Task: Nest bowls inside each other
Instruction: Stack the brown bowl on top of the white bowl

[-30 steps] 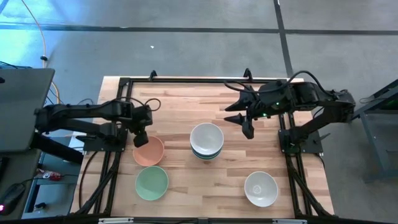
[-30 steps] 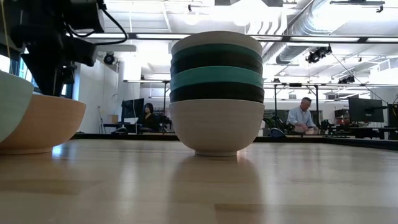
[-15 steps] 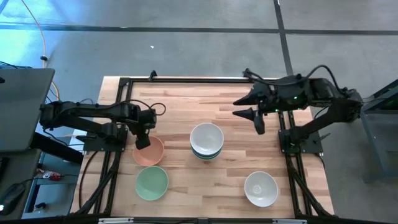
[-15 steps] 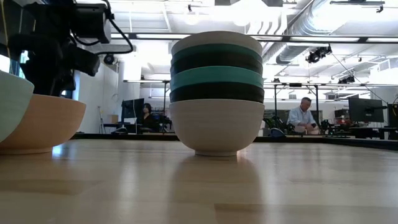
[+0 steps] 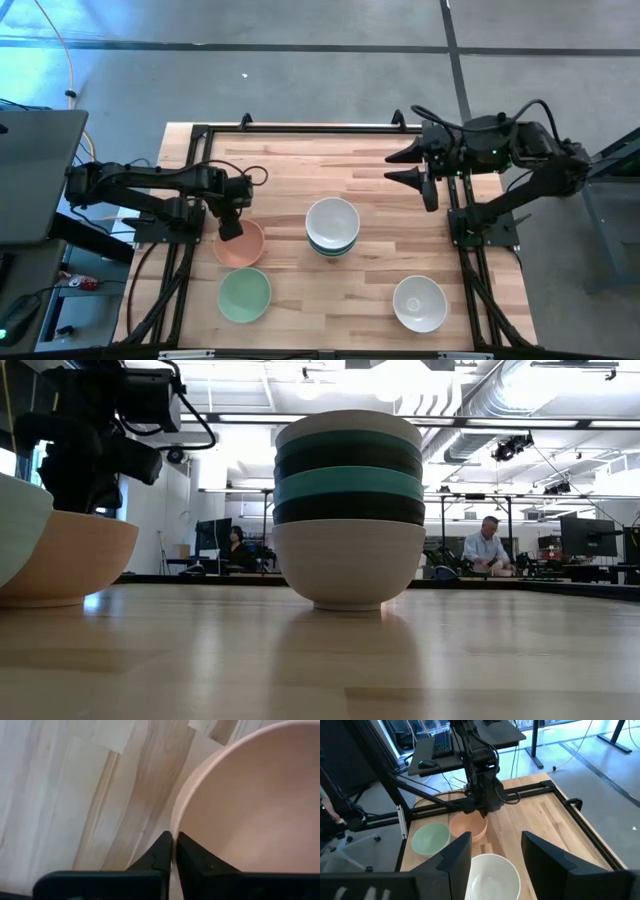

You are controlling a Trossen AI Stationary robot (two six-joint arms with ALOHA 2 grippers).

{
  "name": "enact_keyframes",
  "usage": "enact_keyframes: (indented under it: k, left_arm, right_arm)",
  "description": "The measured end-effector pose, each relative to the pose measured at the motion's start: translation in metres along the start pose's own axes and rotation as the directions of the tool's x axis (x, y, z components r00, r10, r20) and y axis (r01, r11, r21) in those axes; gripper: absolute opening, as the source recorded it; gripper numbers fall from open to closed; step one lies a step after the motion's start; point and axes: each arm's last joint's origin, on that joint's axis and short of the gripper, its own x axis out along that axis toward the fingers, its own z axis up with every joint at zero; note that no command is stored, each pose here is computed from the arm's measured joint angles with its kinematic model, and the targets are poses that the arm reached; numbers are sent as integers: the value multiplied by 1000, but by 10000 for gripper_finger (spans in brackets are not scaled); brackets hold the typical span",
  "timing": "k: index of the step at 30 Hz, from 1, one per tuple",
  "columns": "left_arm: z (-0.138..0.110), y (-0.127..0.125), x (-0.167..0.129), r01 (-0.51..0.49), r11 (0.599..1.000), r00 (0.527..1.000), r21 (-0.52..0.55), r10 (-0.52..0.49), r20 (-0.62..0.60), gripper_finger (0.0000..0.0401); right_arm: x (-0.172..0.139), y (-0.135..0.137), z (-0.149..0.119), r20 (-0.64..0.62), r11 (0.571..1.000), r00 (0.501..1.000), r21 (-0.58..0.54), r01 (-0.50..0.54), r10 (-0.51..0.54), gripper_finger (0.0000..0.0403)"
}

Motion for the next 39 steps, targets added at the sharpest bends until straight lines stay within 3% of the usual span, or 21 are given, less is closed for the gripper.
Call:
enact_keyframes:
  k: [11, 18, 27, 39]
  left_arm:
    - [2, -2, -1, 59, 997, 998, -39, -59, 6, 3]
    - [14, -6, -20, 51, 998, 995, -47, -46, 88, 2]
    - [39, -3, -66, 65, 993, 967, -103, -38, 252, 1]
    - [99, -10, -131, -14, 1000, 977, -9, 16, 211, 0]
  right_arm:
    - [0, -2, -5, -44, 999, 998, -30, 34, -35, 165]
    - [-1, -2, -6, -54, 998, 997, -39, 47, -49, 165]
    - [-1, -3, -6, -58, 998, 997, -42, 47, -50, 165]
    - [-1, -4, -11, -106, 998, 993, -26, 57, -59, 165]
